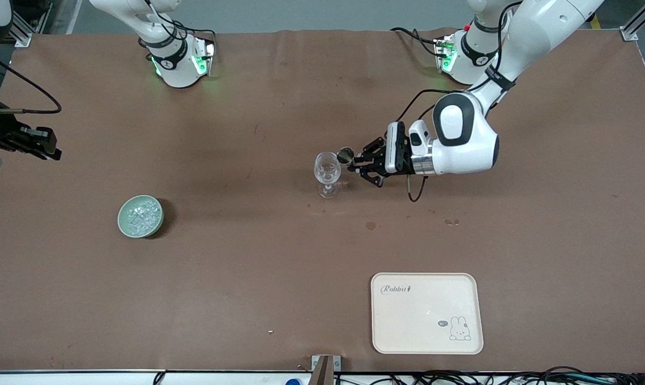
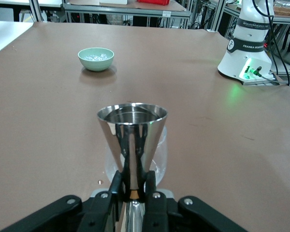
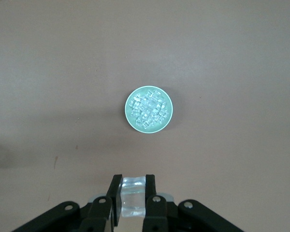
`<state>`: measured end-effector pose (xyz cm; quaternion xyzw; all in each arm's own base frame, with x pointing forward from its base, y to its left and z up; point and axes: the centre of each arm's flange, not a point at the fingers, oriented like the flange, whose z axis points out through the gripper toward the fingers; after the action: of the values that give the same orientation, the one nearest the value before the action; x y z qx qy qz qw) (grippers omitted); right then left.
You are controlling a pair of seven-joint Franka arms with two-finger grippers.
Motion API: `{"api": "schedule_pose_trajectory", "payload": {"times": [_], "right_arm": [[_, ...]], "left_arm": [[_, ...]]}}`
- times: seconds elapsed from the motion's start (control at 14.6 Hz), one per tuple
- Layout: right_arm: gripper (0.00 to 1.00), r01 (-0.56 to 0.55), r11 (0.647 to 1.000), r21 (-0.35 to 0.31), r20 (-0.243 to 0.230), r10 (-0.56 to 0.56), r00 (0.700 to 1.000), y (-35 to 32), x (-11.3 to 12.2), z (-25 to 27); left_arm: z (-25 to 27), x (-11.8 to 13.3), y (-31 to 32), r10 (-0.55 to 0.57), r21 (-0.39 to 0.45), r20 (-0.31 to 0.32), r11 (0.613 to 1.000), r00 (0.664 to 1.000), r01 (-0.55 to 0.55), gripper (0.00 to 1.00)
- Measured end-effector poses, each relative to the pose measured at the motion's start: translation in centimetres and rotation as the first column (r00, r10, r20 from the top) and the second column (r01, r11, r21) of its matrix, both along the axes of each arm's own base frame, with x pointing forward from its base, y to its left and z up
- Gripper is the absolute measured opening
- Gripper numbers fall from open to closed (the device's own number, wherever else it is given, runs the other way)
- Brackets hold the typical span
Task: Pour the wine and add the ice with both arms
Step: 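Tilt the jigger with the left gripper to pour into the glass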
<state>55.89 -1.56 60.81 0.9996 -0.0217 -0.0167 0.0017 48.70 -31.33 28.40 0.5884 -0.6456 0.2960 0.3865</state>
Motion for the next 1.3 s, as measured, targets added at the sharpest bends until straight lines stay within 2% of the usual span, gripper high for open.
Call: {"api": "schedule_pose_trajectory", "payload": {"times": [0.34,0.76,1.17,1.3], "right_arm": [[0.23,0.000,1.000,0.000,0.001,0.000,1.000,0.0,0.0,0.0],[0.23,0.000,1.000,0.000,0.007,0.000,1.000,0.0,0.1,0.1],[0.23,-0.001,1.000,-0.001,0.021,0.001,1.000,0.0,0.2,0.1],[0.23,-0.003,1.000,-0.001,0.022,0.003,1.000,0.1,0.3,0.1]], "left_arm": [[1.1,-1.2,-0.5,0.001,0.038,0.008,0.999,1.000,-0.001,0.21],[1.0,-2.2,-2.1,0.037,0.076,-0.015,0.996,0.999,-0.036,0.21],[1.0,-2.3,-2.3,0.048,0.085,-0.029,0.995,0.998,-0.045,0.21],[1.0,-2.2,-2.3,0.047,0.114,-0.040,0.993,0.998,-0.043,0.21]]}}
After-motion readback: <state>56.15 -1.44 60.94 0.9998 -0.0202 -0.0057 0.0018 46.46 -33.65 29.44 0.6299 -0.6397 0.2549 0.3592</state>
